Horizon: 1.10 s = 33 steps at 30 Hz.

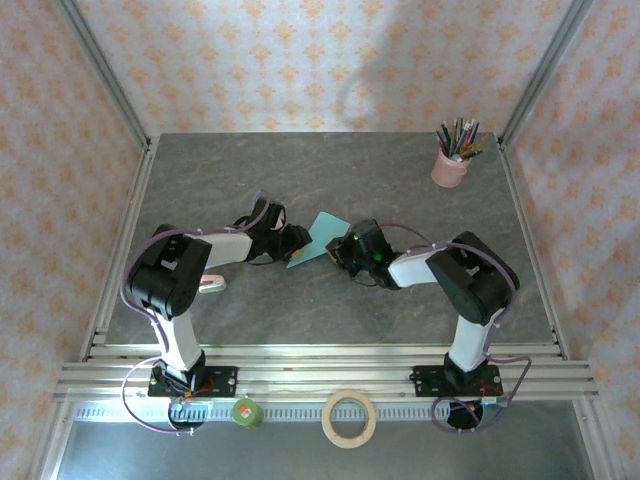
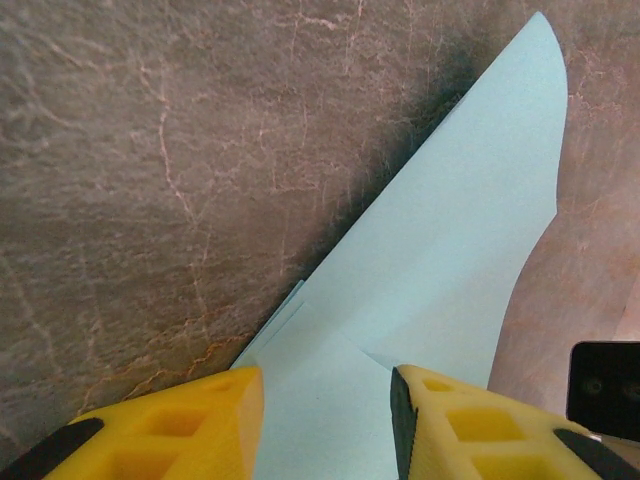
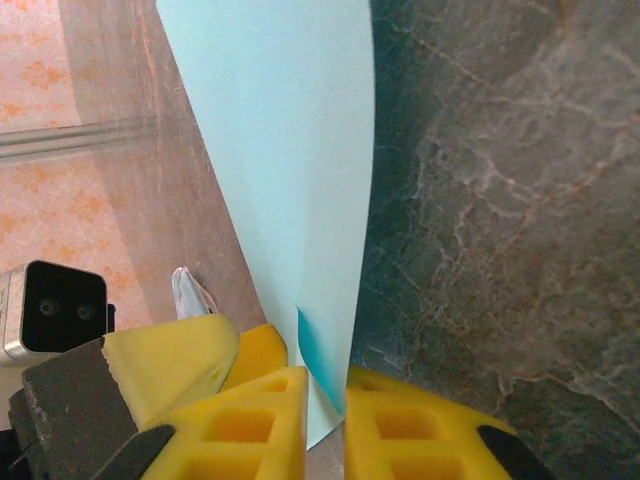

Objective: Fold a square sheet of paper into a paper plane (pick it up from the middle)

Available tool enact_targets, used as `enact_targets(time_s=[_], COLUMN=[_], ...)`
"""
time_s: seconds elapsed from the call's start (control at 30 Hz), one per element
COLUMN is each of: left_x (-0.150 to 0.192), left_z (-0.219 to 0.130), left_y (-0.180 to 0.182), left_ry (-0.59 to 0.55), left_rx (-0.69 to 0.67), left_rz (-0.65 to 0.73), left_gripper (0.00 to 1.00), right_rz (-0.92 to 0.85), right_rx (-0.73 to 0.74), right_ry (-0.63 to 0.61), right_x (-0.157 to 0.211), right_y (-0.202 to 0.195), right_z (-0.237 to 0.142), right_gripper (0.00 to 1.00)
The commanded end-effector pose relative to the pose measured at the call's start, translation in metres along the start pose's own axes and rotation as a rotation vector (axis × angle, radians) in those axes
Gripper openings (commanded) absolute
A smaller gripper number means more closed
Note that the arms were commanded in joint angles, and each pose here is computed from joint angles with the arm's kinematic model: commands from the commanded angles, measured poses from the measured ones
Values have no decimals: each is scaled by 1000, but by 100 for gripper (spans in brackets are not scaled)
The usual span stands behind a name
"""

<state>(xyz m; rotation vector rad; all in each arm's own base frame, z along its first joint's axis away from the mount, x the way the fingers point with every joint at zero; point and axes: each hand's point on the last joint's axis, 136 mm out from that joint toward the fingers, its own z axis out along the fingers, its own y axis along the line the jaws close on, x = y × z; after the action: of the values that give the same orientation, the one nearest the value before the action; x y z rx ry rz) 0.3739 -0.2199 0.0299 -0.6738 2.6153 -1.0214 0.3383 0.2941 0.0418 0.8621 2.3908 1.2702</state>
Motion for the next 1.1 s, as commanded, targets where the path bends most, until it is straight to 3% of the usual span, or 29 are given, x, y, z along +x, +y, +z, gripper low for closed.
enact_targets(time_s=[0.0,0.23,0.47,0.57,0.73,1.07], left_x=[2,-8,-11,-8,8,52], left_z=[-3,-25,-51,-55,-50,-28], left_y=[-1,-43,-71,-79,-90,-102], left_ry=[21,-40,-152,-215,-307,-333], left_rx=[1,130,237,198,83,26], left_rz=[7,148,316,467,763,1184], left_gripper=[44,48,68,73,75,74], right_rz=[-26,-61,-50,-43,-49,-50], right_rx=[-25,-7,19,45,71,104], right_ry=[-20,-93,-147,-159,-126,-73], right_x=[-2,-14,-32,-40,-47,-51], right_y=[9,14,6,-2,-9,-11], right_z=[-4,-20,-53,-67,-79,-81], right_gripper=[11,6,5,2,0,0])
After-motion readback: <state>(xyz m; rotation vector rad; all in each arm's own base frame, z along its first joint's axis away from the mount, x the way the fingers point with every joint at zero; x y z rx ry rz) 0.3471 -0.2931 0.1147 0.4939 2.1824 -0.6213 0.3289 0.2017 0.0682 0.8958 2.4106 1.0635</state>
